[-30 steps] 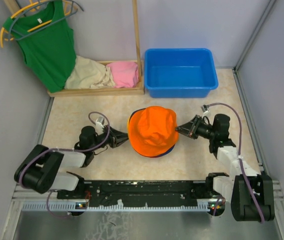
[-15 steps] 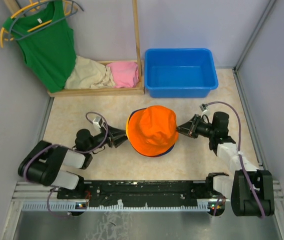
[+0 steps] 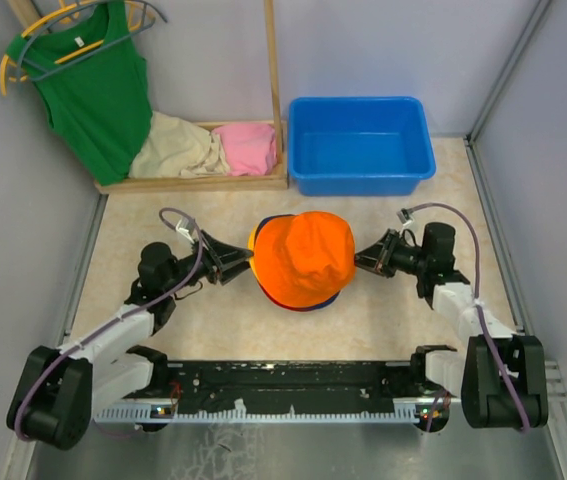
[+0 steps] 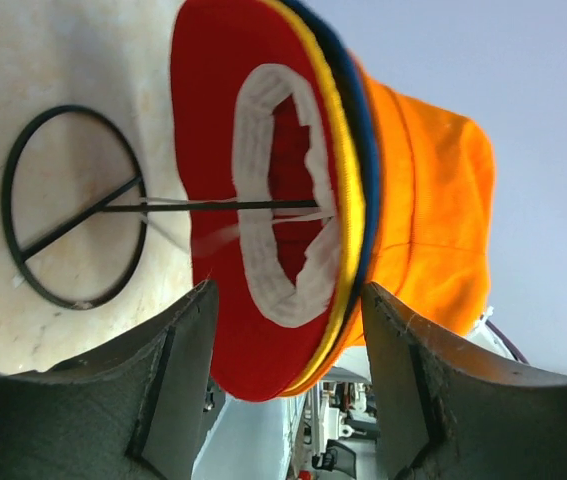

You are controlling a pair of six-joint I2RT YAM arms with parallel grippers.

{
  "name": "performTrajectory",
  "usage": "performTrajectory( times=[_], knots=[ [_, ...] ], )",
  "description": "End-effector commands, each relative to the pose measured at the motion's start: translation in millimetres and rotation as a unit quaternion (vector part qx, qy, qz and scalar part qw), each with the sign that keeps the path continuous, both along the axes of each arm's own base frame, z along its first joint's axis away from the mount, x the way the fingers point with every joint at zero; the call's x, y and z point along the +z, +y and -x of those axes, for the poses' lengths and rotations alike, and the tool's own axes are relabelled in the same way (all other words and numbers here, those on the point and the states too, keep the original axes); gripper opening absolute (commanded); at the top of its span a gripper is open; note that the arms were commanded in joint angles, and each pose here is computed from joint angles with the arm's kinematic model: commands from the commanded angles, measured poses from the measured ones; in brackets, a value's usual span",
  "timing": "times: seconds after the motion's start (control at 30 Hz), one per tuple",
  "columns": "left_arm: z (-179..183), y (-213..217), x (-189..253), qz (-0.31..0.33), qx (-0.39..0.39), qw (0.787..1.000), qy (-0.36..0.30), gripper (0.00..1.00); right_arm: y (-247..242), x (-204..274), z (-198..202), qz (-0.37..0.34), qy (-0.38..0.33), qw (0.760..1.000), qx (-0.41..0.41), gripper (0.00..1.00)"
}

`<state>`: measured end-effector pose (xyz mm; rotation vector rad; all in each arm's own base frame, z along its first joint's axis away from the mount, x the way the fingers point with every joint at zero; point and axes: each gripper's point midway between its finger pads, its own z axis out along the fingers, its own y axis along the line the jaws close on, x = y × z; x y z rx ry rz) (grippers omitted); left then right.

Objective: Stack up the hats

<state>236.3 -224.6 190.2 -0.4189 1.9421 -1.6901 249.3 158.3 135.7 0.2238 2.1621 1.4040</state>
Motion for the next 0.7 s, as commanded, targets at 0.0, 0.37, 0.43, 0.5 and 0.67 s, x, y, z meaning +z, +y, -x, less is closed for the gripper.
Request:
performTrajectory(
  times=[0.0,0.37,0.43,0.5,0.67],
  knots=[
    [9.2,3.6,-9.9,-0.014,0.003,1.000,0.004,0.66,4.8,20.2,-11.4,0.004,-0.037,0.999,0.012,0.00],
    [6.4,-8.1,15.1,0.007,-0.020,1.000,-0.017,0.67,10.1,15.2,-8.8,0.007,-0.031,0.999,0.017,0.00],
    [5.7,-9.9,19.4,0.010,-0.023,0.999,-0.021,0.67,11.1,15.4,-9.2,0.007,-0.031,0.999,0.018,0.00],
    [5.4,-11.7,23.5,0.016,-0.025,0.999,-0.024,0.67,12.0,15.4,-9.3,0.007,-0.031,0.999,0.019,0.00],
    [4.1,-12.1,32.3,0.022,-0.023,0.999,-0.032,0.67,13.8,16.0,-11.3,0.007,-0.030,0.999,0.020,0.00]
  ],
)
